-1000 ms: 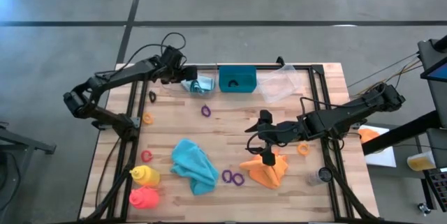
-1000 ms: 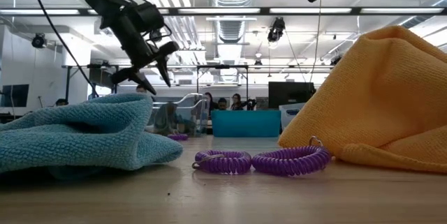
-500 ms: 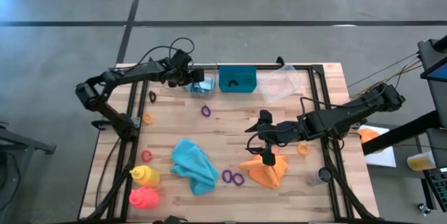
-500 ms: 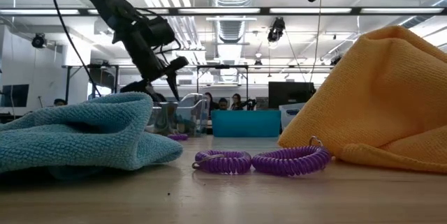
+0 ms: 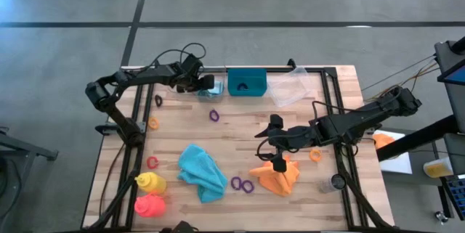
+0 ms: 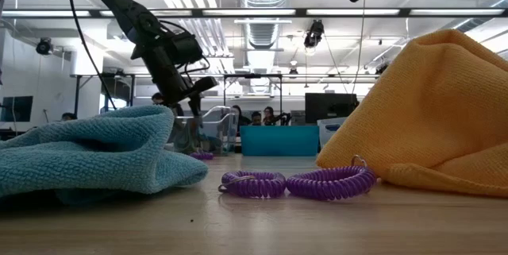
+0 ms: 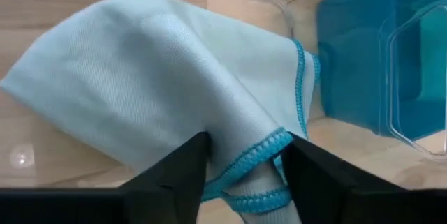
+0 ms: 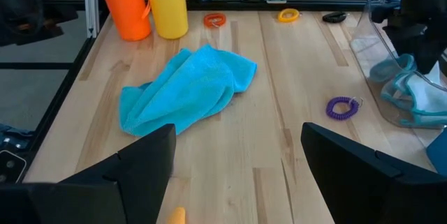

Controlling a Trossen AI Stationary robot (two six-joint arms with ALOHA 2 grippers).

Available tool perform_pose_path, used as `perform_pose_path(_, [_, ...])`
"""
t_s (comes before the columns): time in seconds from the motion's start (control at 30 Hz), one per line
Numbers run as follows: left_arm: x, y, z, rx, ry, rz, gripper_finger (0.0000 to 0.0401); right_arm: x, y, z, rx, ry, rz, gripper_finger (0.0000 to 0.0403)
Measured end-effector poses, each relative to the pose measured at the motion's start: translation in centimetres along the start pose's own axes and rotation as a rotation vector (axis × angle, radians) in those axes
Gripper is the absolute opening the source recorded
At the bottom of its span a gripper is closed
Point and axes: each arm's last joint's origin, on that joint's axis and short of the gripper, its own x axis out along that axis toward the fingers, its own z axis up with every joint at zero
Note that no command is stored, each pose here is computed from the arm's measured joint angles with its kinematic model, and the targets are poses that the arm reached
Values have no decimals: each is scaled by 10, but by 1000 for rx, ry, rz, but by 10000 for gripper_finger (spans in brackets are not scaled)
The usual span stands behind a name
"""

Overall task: Pick & Place Sports Items
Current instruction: Put the folded light blue towel into the transparent bin

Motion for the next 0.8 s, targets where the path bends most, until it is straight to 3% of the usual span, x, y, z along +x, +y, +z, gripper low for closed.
perform_pose_path(0.27, [0,-1,1,118,-10,-9,18,0,0,0,0,0,0,311])
perform_pose_path(0.63, [-19,-27,4,264,-176,-170,8,0,0,0,-1,1,0,311])
perform_pose_path(0.8, [-40,-38,-1,372,-283,-180,5,0,0,0,-1,2,-1,311])
